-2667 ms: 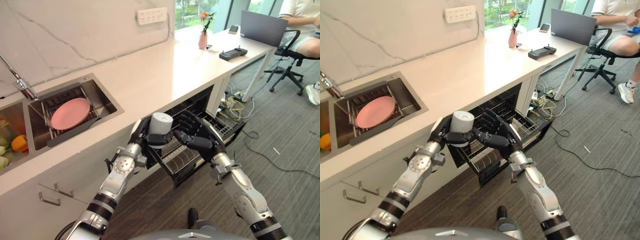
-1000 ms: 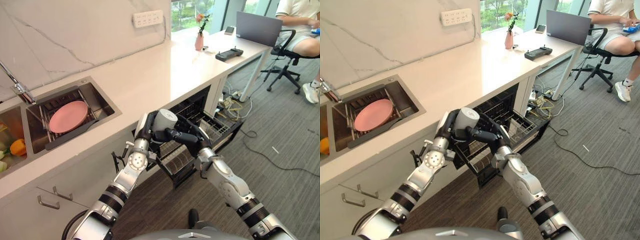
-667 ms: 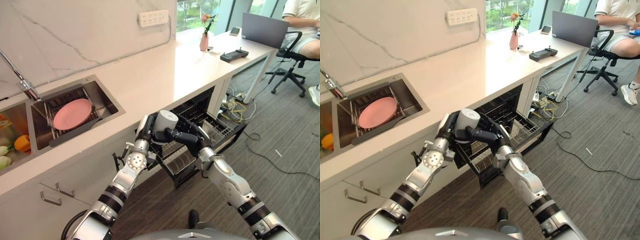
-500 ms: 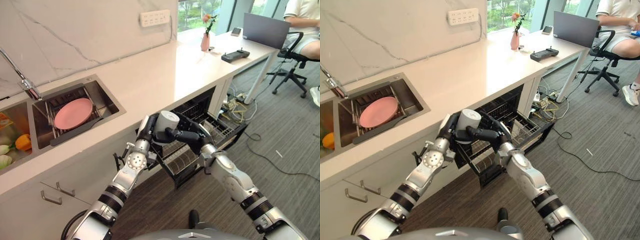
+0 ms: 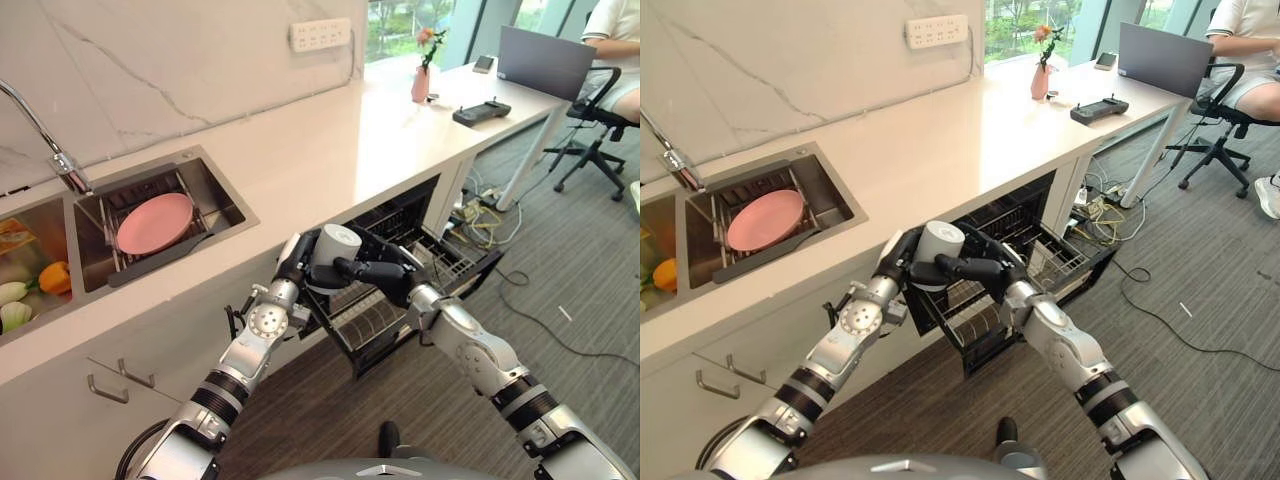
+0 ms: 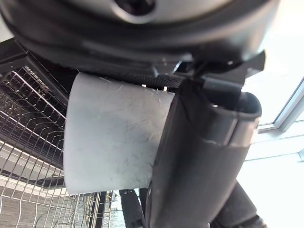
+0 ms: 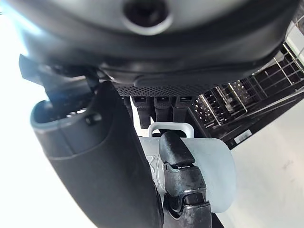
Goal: Place the dishes in the dishwasher.
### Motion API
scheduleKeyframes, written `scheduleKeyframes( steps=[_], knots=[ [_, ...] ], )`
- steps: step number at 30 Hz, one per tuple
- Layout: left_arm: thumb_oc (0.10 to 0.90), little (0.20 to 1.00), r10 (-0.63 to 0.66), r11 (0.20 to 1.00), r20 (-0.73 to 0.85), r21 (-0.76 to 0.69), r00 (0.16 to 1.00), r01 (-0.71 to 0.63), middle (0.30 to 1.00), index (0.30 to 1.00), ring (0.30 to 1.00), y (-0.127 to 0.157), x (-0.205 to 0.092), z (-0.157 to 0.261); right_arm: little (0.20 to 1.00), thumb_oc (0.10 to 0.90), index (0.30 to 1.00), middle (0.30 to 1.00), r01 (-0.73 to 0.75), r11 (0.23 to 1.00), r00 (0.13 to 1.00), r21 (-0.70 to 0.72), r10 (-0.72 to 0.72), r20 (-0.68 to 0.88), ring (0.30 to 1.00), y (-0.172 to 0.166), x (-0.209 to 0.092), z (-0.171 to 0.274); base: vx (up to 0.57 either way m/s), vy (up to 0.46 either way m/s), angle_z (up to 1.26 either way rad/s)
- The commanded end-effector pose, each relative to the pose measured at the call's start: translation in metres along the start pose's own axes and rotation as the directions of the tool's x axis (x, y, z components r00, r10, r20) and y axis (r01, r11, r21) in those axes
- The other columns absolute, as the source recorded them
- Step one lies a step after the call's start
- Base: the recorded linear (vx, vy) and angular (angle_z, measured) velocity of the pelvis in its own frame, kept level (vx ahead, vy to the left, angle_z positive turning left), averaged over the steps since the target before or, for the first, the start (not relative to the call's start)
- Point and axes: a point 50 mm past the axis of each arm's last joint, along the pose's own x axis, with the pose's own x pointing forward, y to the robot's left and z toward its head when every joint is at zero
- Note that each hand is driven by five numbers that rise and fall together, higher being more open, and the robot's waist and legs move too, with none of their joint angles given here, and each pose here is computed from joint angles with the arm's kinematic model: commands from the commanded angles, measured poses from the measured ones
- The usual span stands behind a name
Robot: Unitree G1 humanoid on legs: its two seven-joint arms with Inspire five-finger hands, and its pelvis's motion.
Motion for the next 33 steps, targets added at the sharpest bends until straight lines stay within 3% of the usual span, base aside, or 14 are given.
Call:
scheduleKeyframes(
  steps=[1, 10, 23, 25, 33],
  knots=[
    [0.4, 0.3, -0.111, 0.993, 0.339, -0.002, 0.934, 0.119, 0.3, 0.3, 0.3, -0.018, 0.011, 0.07, 0.9, 0.8, 0.9, 0.9, -0.302, 0.953, 0.944, -0.005, 0.299, 0.142, 0.9, 0.054, 0.024, 0.047, 0.0, 0.0, 0.0],
    [0.4, 0.3, -0.185, 0.983, 0.342, 0.049, 0.921, 0.18, 0.3, 0.3, 0.3, -0.022, 0.011, 0.071, 0.9, 0.8, 0.9, 0.9, -0.37, 0.924, 0.924, -0.095, 0.377, 0.069, 0.9, 0.058, 0.026, 0.056, 0.0, 0.0, 0.0],
    [0.4, 0.3, -0.203, 0.97, 0.341, 0.198, 0.918, 0.14, 0.3, 0.3, 0.3, -0.023, 0.014, 0.073, 0.9, 0.8, 0.9, 0.9, -0.373, 0.922, 0.923, -0.103, 0.38, 0.065, 0.9, 0.073, 0.035, 0.057, 0.0, 0.0, 0.0],
    [0.4, 0.3, -0.176, 0.976, 0.325, 0.183, 0.929, 0.121, 0.3, 0.3, 0.3, -0.032, 0.017, 0.071, 0.9, 0.8, 0.9, 0.9, -0.348, 0.936, 0.929, -0.045, 0.351, 0.115, 0.9, 0.091, 0.04, 0.049, 0.0, 0.0, 0.0],
    [0.4, 0.3, -0.167, 0.98, 0.363, 0.16, 0.917, 0.115, 0.3, 0.3, 0.3, -0.053, 0.022, 0.086, 0.9, 0.8, 0.9, 0.9, -0.318, 0.946, 0.94, 0.061, 0.306, 0.152, 0.9, 0.111, 0.044, 0.027, 0.0, 0.003, -0.02]
  ],
)
